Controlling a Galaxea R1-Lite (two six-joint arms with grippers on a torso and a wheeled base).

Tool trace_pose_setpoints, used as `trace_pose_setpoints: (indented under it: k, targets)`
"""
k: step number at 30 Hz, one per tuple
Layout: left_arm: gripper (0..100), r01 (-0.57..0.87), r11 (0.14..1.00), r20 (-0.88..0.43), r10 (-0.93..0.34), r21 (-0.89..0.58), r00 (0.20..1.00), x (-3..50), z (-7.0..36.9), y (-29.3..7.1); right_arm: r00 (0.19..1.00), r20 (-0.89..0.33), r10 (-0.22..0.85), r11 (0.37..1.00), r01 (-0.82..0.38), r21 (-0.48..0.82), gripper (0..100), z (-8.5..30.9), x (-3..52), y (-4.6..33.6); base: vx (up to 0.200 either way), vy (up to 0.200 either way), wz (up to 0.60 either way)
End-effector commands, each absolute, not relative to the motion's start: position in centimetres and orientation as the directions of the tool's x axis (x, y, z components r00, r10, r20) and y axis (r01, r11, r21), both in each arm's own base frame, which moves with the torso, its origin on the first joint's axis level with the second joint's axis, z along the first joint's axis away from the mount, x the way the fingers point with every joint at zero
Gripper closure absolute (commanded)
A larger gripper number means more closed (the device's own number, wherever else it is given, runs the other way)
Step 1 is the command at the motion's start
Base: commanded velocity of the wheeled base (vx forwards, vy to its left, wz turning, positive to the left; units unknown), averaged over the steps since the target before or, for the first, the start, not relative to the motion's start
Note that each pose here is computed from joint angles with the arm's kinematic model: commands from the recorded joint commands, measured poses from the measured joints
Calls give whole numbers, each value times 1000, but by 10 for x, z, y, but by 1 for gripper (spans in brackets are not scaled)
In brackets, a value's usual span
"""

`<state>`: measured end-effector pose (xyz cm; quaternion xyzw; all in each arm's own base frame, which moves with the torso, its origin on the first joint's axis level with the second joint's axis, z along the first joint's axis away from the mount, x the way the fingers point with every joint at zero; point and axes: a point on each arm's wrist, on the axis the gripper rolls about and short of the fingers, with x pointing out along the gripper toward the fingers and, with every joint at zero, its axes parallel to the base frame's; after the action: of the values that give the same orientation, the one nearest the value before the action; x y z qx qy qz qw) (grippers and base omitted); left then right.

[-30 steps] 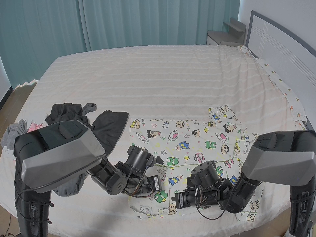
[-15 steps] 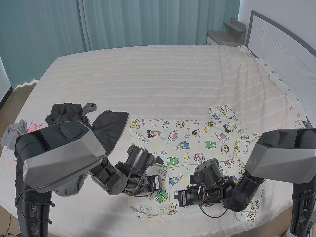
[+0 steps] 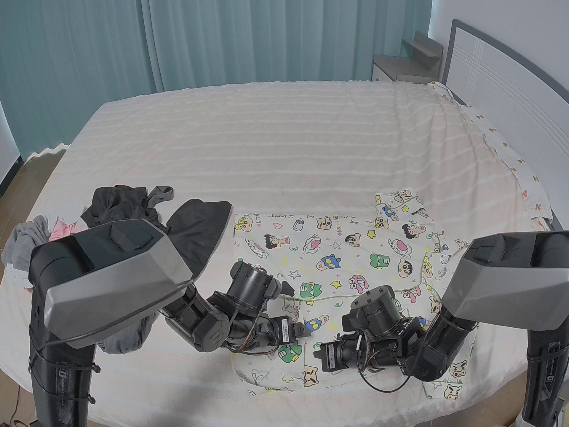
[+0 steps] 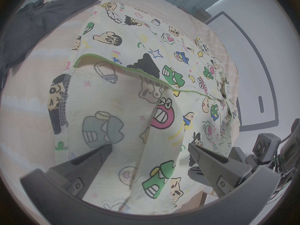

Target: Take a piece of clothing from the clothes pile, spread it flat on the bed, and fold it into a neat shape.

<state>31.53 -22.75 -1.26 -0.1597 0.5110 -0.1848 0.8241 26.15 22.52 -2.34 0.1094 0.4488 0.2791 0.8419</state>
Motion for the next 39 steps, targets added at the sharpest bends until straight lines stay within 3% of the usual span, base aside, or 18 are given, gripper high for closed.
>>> trace_pose_setpoints:
  k: [1, 4, 5, 21, 31, 39]
  targets:
    - [0, 138, 882, -786, -466, -451, 406, 315, -15, -227, 446, -697, 562, 825, -368, 430, 100, -24, 262, 225, 0, 0, 0]
    - [0, 139, 881, -786, -466, -452, 407, 315, -14, -227, 446, -697, 562, 825, -368, 430, 100, -24, 262, 225, 0, 0, 0]
    - [100, 137, 882, -787, -464, -450, 407, 314, -14, -227, 448, -695, 562, 825, -367, 431, 100, -23, 262, 225, 0, 0, 0]
    - [100, 122, 891, -800, -448, -438, 398, 309, -17, -223, 448, -695, 562, 825, -367, 431, 100, -23, 261, 225, 0, 0, 0]
    - [100, 89, 870, -722, -455, -485, 522, 325, 18, -203, 449, -701, 554, 831, -354, 430, 100, -26, 263, 222, 0, 0, 0]
    - [100, 112, 866, -697, -464, -488, 547, 329, 31, -195, 453, -719, 526, 850, -316, 422, 100, -36, 271, 214, 0, 0, 0]
